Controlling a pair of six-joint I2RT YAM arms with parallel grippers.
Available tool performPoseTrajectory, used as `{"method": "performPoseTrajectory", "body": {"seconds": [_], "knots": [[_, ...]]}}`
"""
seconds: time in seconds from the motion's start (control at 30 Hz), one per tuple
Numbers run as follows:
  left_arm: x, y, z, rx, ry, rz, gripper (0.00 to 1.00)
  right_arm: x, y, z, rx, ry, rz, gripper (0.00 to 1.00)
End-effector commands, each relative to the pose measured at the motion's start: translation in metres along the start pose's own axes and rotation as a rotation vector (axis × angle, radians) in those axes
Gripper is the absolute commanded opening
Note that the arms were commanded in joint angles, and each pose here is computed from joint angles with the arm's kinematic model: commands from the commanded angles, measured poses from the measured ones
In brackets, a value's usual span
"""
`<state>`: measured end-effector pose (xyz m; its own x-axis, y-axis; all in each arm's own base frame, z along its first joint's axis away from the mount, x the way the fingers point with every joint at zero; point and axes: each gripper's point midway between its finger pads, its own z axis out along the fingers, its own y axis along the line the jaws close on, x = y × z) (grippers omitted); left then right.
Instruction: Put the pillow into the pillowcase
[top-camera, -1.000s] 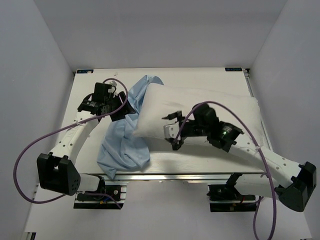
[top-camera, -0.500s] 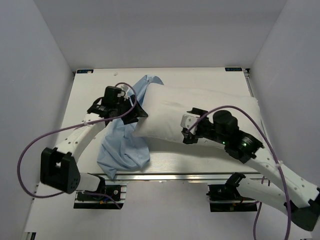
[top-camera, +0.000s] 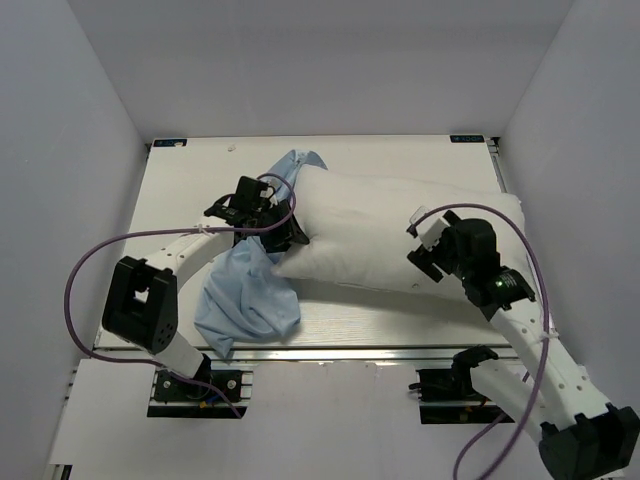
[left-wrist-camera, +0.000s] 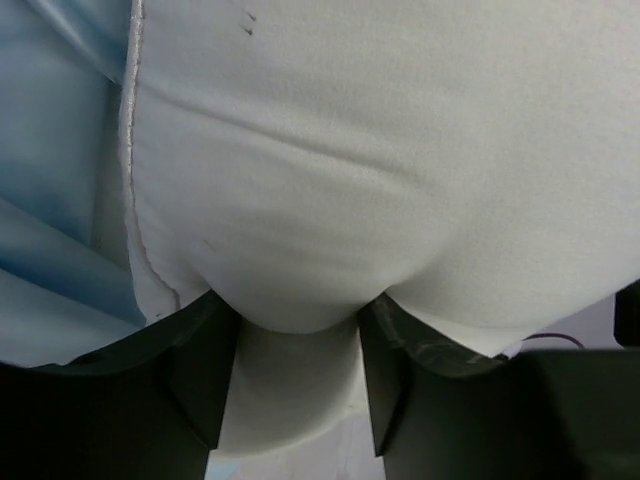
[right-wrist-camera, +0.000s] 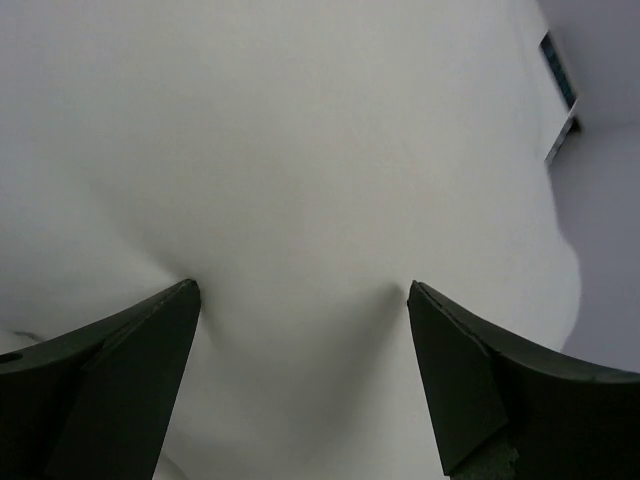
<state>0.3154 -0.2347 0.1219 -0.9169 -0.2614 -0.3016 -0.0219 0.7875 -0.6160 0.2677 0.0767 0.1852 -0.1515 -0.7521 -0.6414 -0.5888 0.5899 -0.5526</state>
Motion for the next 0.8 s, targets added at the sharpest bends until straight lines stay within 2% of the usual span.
{"method": "performPoseTrajectory", "body": {"seconds": [0.0,0.03,0.13,0.17,0.2,0.23,0.27,0.47,0.63,0.77], "knots": [[0.005,0.009,0.018,-0.017,0.009,0.003,0.57,0.035,-0.004,0.013,-0.026,0.077,0.132,0.88],[0.005,0.011,0.021,-0.018,0.015,-0.001,0.52,0.041,-0.003,0.018,-0.046,0.085,0.154,0.87],[0.005,0.011,0.027,-0.012,0.024,0.000,0.44,0.064,-0.005,0.040,-0.102,0.134,0.243,0.68],[0.006,0.013,0.031,-0.015,0.035,-0.006,0.40,0.066,-0.008,0.044,-0.107,0.134,0.260,0.42],[0.006,0.012,0.032,-0.009,0.037,-0.004,0.38,0.061,-0.020,0.047,-0.095,0.115,0.279,0.26],[0.006,0.012,0.034,-0.008,0.041,-0.006,0.37,0.061,-0.023,0.054,-0.101,0.113,0.290,0.05],[0.007,0.013,0.035,-0.008,0.047,-0.007,0.35,0.056,-0.030,0.057,-0.092,0.095,0.293,0.00],[0.011,0.010,0.043,0.025,0.061,-0.033,0.34,0.007,-0.091,0.068,0.027,-0.077,0.167,0.00],[0.009,0.005,0.052,0.049,0.074,-0.045,0.33,-0.032,-0.140,0.079,0.076,-0.149,0.117,0.00],[0.001,-0.002,0.060,0.058,0.075,-0.040,0.33,-0.045,-0.164,0.091,0.118,-0.176,0.085,0.00]]}}
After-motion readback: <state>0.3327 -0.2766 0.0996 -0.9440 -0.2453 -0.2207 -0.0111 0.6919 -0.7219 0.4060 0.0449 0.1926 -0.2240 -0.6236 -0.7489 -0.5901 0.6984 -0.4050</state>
